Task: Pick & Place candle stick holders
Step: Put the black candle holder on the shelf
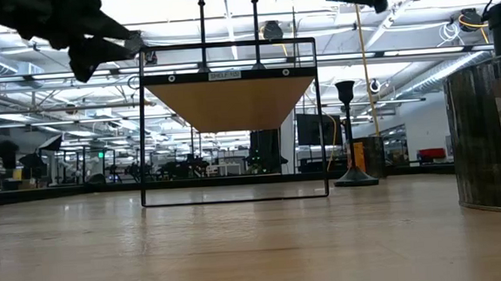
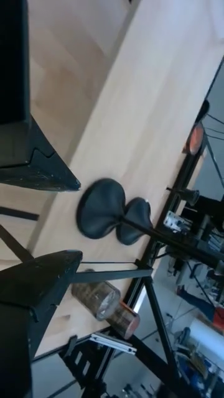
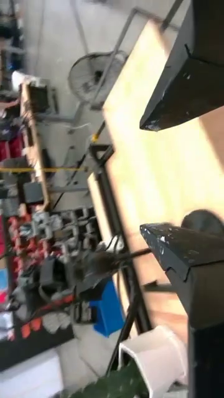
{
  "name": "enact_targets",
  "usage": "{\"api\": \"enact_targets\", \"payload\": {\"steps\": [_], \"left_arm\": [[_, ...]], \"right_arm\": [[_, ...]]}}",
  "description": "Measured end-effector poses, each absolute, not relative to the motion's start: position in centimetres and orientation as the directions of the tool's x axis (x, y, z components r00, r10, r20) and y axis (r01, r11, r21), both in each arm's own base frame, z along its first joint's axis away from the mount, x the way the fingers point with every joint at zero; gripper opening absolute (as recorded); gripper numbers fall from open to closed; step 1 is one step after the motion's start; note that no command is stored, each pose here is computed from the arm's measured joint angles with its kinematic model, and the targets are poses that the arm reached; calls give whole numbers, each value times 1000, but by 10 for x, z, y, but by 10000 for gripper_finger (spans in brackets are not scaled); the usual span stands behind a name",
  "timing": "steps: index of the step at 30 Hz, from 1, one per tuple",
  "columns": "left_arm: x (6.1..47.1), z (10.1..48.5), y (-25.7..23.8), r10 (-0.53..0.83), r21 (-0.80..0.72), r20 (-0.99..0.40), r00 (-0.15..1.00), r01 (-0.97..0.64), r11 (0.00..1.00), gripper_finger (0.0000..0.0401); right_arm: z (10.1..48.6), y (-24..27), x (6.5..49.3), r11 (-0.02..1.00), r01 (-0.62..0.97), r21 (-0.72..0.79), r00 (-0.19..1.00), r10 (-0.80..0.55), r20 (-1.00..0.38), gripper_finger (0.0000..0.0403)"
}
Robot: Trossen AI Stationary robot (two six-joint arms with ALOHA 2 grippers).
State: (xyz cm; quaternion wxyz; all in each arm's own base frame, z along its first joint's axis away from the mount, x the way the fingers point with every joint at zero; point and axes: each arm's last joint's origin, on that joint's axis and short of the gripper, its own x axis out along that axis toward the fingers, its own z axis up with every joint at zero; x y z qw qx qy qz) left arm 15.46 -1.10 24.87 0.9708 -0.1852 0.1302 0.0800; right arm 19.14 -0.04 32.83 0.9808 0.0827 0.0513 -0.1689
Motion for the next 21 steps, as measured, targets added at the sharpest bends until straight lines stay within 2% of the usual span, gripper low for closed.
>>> {"api": "enact_targets", "payload": {"steps": [5,11,21], "left_arm": [[137,242,-9,109,-355,-227,968,-187,916,170],[122,234,-7,102,-367,-176,979,-161,916,170],[111,214,-7,89,-378,-157,984,-143,915,170]], "right_arm": [[326,-1,189,918,363,158,926,-336,-174,254],[332,-1,194,903,408,137,875,-344,-342,254],[351,-16,211,805,580,126,663,-376,-647,254]]}}
